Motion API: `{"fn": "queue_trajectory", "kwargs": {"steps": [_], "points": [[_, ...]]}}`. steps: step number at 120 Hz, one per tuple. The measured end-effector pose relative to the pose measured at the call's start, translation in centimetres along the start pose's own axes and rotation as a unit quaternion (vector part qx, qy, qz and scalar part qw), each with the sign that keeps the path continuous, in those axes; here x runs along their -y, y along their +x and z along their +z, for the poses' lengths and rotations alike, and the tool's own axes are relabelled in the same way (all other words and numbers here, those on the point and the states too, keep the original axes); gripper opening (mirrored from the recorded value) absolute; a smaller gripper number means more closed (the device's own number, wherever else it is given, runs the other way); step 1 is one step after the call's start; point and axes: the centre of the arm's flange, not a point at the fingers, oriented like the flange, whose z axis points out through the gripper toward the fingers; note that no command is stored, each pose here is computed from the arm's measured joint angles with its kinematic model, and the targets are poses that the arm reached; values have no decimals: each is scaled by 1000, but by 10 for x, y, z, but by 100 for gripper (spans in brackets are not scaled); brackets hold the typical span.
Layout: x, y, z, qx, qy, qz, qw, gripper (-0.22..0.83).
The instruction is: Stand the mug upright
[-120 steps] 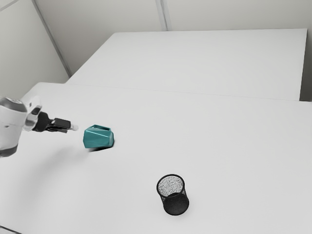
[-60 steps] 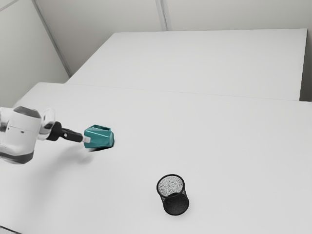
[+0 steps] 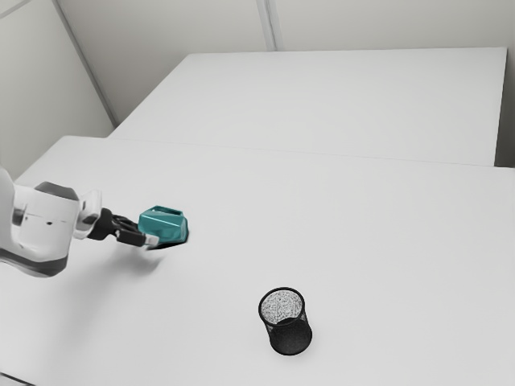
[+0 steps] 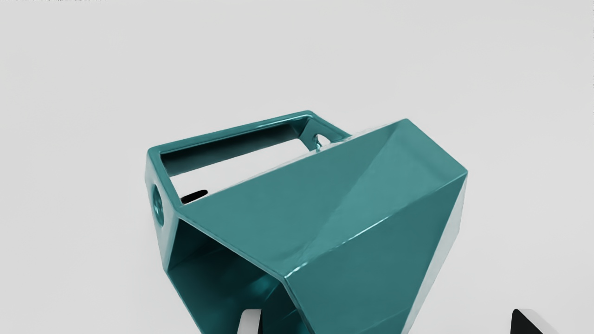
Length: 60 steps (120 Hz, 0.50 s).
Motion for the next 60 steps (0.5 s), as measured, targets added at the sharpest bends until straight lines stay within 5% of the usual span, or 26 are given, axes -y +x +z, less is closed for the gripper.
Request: {"fn": "queue_trajectory", "kwargs": {"steps": [22,60], "points": [[-4,3,5,-4,-3,15,1000,54],[-6,9,4,-16,2,30,999,14]]}}
